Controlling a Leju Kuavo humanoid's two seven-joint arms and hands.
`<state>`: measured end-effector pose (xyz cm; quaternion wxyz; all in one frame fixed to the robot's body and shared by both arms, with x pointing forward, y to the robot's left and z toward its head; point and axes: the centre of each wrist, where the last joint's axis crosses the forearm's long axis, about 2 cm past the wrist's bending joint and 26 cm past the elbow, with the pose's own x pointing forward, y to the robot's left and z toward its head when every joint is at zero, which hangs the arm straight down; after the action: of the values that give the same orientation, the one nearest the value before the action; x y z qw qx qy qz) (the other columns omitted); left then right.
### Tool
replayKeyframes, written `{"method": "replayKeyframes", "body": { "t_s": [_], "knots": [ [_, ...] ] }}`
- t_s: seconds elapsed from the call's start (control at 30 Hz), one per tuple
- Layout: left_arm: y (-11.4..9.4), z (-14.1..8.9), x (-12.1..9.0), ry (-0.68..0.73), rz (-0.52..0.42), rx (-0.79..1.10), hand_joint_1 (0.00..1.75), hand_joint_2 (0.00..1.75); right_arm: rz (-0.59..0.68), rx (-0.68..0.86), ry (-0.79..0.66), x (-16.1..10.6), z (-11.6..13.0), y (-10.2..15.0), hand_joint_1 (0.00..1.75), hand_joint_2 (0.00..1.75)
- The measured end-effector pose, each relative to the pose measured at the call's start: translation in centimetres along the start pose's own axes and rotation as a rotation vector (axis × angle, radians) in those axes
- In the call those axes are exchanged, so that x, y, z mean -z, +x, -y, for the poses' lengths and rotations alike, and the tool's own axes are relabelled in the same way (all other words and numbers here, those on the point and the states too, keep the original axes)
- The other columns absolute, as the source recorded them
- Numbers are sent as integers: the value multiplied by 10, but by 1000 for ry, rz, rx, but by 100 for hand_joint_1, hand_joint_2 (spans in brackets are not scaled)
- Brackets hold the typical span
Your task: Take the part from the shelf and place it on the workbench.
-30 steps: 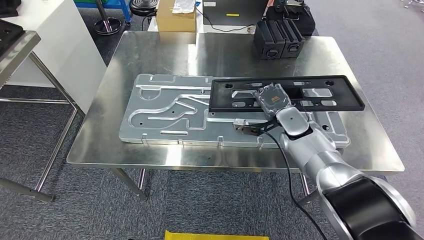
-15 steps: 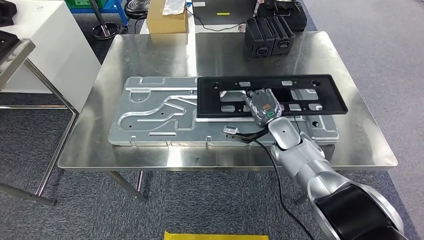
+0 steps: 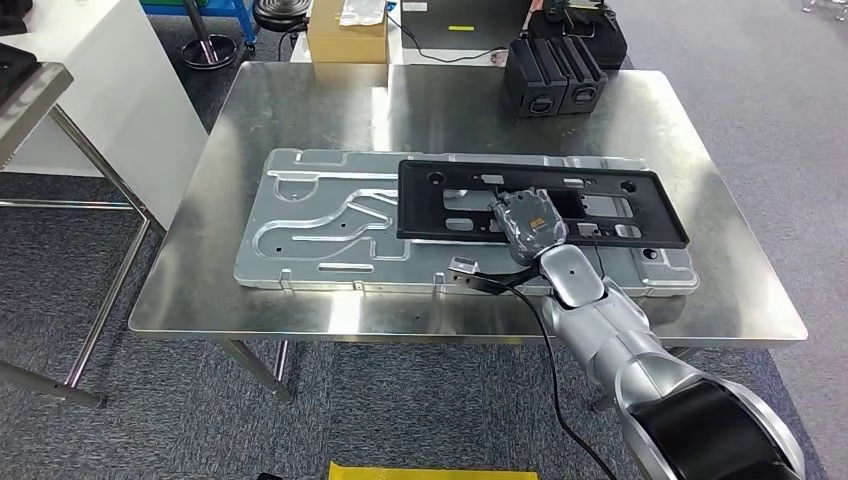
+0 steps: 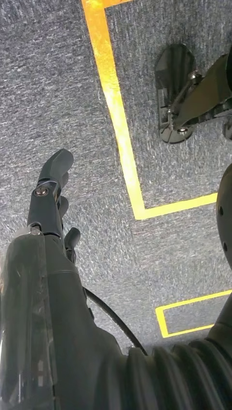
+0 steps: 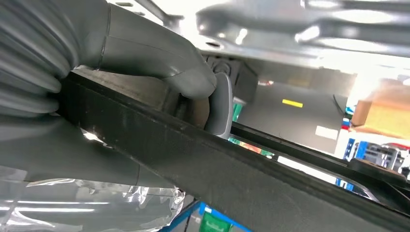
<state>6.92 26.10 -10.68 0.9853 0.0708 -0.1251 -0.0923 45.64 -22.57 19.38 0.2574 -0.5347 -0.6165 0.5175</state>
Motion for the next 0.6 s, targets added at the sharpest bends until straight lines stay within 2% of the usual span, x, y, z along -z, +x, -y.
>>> {"method": "replayKeyframes", "body": {
  "t_s": [0.3,0.6],
  "knots": [
    [1,-1,0,0,20,5,0,175,-8,13,16,-4,-3,-8,175,175],
    [-15,-14,1,28,15,16,0,175,-19,36,85,-24,-22,-3,175,175]
  ]
}}
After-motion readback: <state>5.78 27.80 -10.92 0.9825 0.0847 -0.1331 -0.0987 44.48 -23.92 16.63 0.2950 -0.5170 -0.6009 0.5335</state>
